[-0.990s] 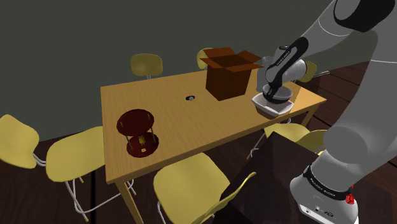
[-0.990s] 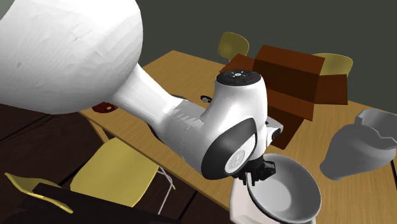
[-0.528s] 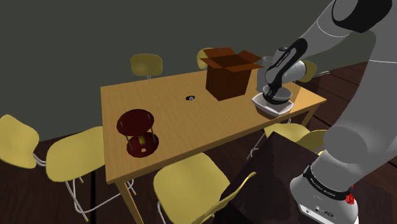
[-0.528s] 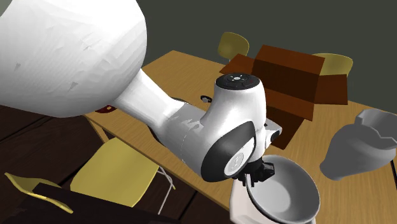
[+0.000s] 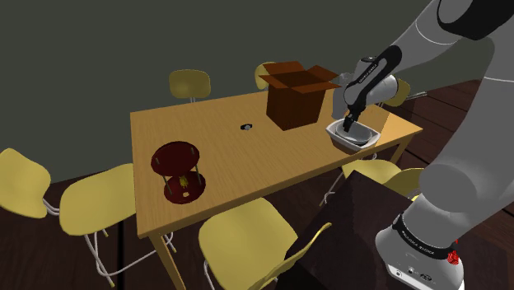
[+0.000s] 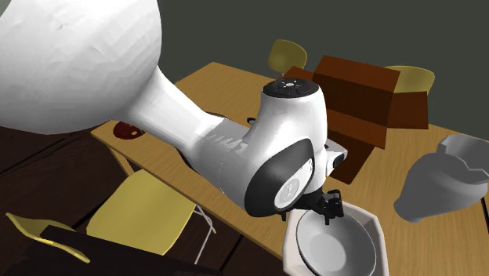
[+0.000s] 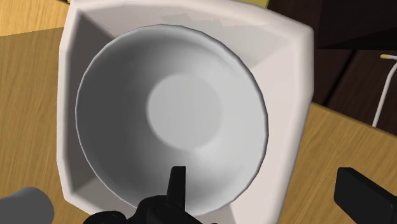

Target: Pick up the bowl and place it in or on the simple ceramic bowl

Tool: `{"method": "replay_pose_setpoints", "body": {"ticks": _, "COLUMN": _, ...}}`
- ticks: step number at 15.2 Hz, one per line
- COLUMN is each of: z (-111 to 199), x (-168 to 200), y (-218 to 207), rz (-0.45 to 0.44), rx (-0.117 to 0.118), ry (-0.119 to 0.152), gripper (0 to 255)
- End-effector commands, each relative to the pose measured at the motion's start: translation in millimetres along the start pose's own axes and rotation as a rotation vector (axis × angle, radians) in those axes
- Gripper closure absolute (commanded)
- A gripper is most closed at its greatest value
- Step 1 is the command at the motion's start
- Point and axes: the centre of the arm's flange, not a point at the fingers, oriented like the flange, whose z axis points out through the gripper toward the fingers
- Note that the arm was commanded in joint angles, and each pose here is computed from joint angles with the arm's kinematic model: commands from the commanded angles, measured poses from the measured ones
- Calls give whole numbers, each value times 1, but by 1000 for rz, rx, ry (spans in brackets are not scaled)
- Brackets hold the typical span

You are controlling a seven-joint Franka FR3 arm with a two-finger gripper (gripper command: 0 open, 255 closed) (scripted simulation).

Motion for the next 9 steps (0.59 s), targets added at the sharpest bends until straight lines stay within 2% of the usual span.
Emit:
{"method": "replay_pose_setpoints", "body": {"ticks": 1, "z": -23, "x": -1, "y": 1, "rz": 0, "rx": 0, "ry": 0, "gripper": 0}}
{"method": "replay_pose_setpoints", "body": {"ticks": 2, "z": -34, "x": -1, "y": 1, "rz": 0, "rx": 0, "ry": 0, "gripper": 0}}
{"method": "replay_pose_setpoints", "body": {"ticks": 9, "z": -34, "x": -1, "y": 1, "rz": 0, "rx": 0, "ry": 0, "gripper": 0}}
